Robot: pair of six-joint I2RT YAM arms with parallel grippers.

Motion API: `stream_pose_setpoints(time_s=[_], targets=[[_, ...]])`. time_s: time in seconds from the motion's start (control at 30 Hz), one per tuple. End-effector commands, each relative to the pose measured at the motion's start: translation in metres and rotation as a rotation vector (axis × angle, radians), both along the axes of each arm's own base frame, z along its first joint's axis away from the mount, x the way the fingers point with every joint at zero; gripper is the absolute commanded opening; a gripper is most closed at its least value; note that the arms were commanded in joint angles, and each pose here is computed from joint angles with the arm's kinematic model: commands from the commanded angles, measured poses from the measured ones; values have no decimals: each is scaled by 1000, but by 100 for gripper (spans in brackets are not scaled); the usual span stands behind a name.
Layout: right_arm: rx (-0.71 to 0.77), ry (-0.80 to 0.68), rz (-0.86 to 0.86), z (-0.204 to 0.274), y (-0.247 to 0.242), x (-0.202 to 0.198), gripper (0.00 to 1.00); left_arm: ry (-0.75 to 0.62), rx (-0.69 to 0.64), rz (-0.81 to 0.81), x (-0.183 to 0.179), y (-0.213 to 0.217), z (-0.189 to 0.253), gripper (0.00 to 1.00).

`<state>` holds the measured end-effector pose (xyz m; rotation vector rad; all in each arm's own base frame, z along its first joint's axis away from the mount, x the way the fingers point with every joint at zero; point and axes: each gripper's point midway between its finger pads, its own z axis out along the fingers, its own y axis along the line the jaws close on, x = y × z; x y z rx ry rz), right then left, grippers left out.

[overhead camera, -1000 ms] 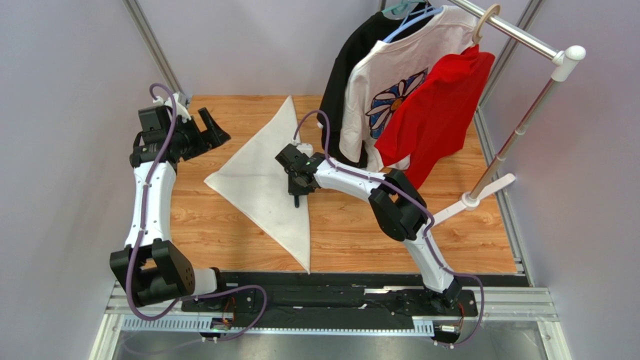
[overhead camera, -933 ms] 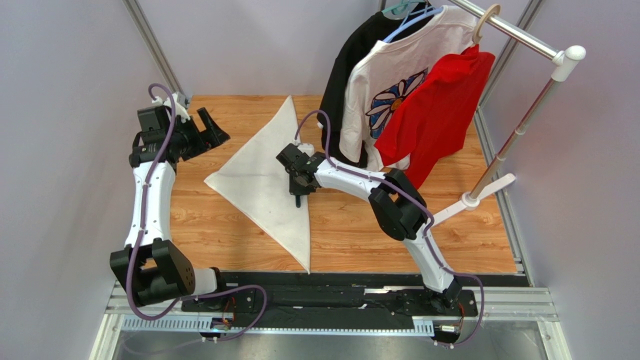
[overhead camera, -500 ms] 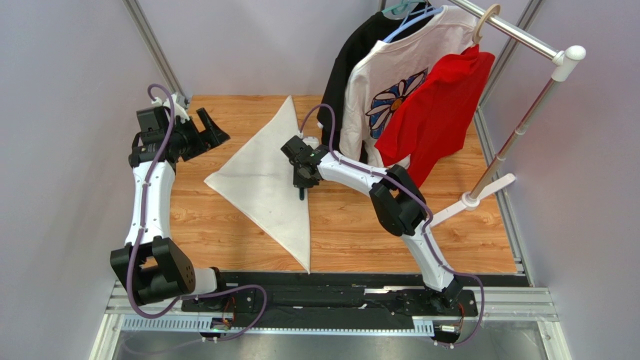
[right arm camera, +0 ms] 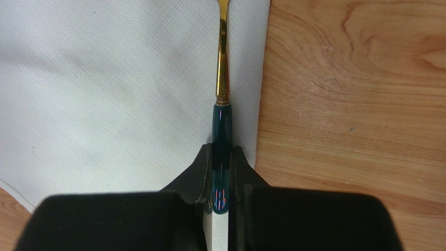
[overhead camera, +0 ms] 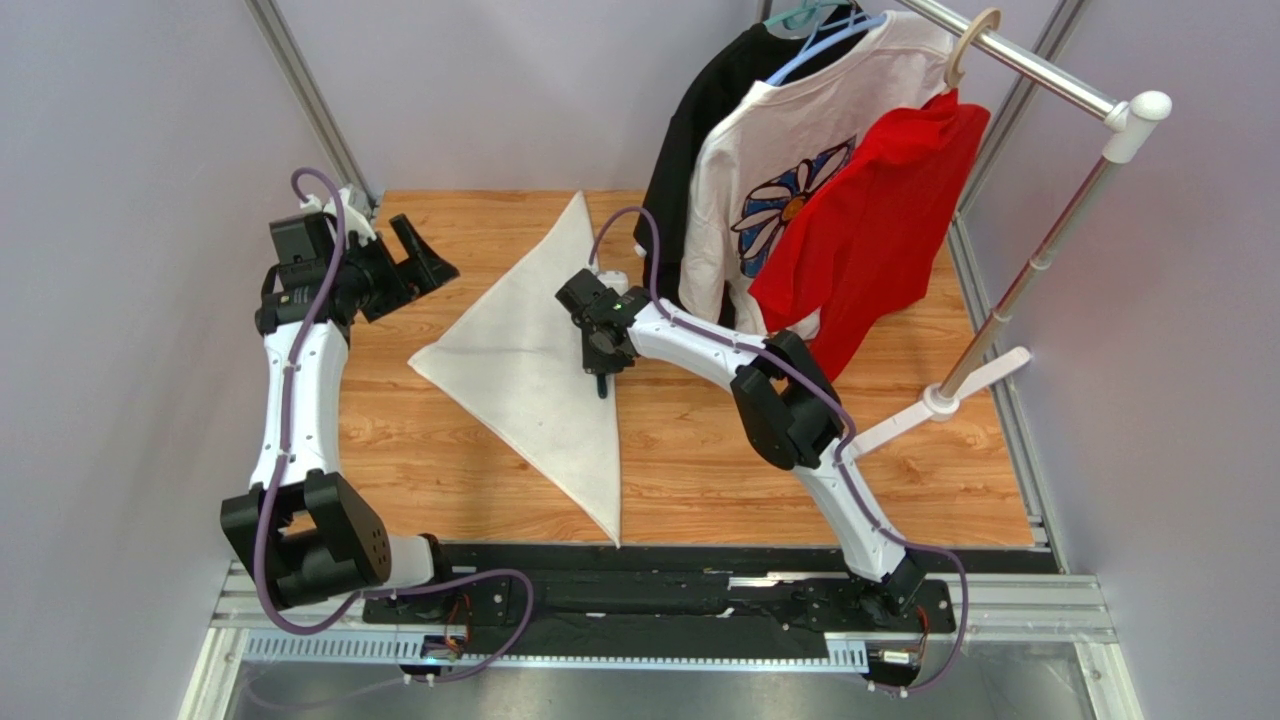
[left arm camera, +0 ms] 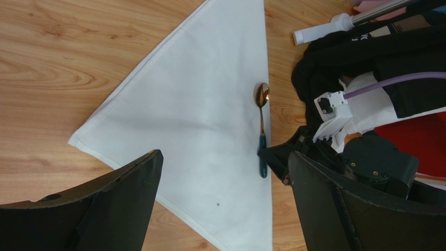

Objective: Fold the napkin, place the utensils inside, and roll it up
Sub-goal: Place the utensil onto the napkin

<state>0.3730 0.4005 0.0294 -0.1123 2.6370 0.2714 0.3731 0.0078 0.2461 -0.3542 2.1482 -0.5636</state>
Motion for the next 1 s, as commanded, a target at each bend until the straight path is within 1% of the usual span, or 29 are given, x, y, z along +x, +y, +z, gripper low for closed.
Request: stream_pose_setpoints(time_s=[0.0, 0.2, 0.3, 0.33, 0.4, 0.47, 0.5, 0.57, 0.6, 0.67, 0.7, 0.77, 0.8, 0.83, 0.87, 0.9, 0.93, 0.97], targets=[[-20, -9, 6, 0, 1, 4, 0, -23, -18, 0, 4, 3, 4, 99], [-5, 18, 25, -2, 4, -1, 0, -19, -24, -9, 4, 1, 2, 99], [3, 3, 35, 8, 4, 0, 15, -4, -11, 5, 4, 5, -2, 99], [8, -5, 42, 12, 5, -1, 25, -1, -10, 8, 5, 5, -3, 99], [30, -27, 58, 26, 8, 0, 37, 10, -16, 9, 5, 5, -7, 99], [65, -54, 78, 44, 14, -1, 43, 28, -22, 10, 8, 6, -14, 99], [84, -70, 94, 51, 18, -3, 49, 39, -26, 12, 8, 6, -18, 99], [107, -103, 137, 65, 24, -6, 56, 71, -29, 22, 10, 8, -29, 98], [132, -131, 156, 84, 28, -11, 59, 82, -30, 24, 12, 9, -33, 98], [120, -148, 196, 91, 26, -23, 61, 117, -27, 37, 13, 13, -45, 98], [135, -171, 219, 106, 29, -33, 61, 132, -23, 39, 14, 14, -50, 98], [101, -151, 247, 98, 19, -53, 61, 169, -10, 54, 15, 18, -61, 97], [113, -161, 272, 110, 19, -69, 61, 180, -3, 57, 15, 19, -65, 97], [108, -151, 286, 107, 15, -80, 61, 200, 12, 67, 16, 22, -71, 96], [73, -107, 296, 87, 4, -97, 61, 214, 22, 71, 16, 23, -75, 96], [69, -99, 315, 86, 3, -113, 61, 220, 34, 63, 16, 20, -77, 95], [86, -107, 322, 95, -1, -124, 61, 233, 36, 59, 18, 18, -81, 94], [62, -75, 329, 76, -13, -140, 60, 232, 30, 46, 20, 14, -82, 94]])
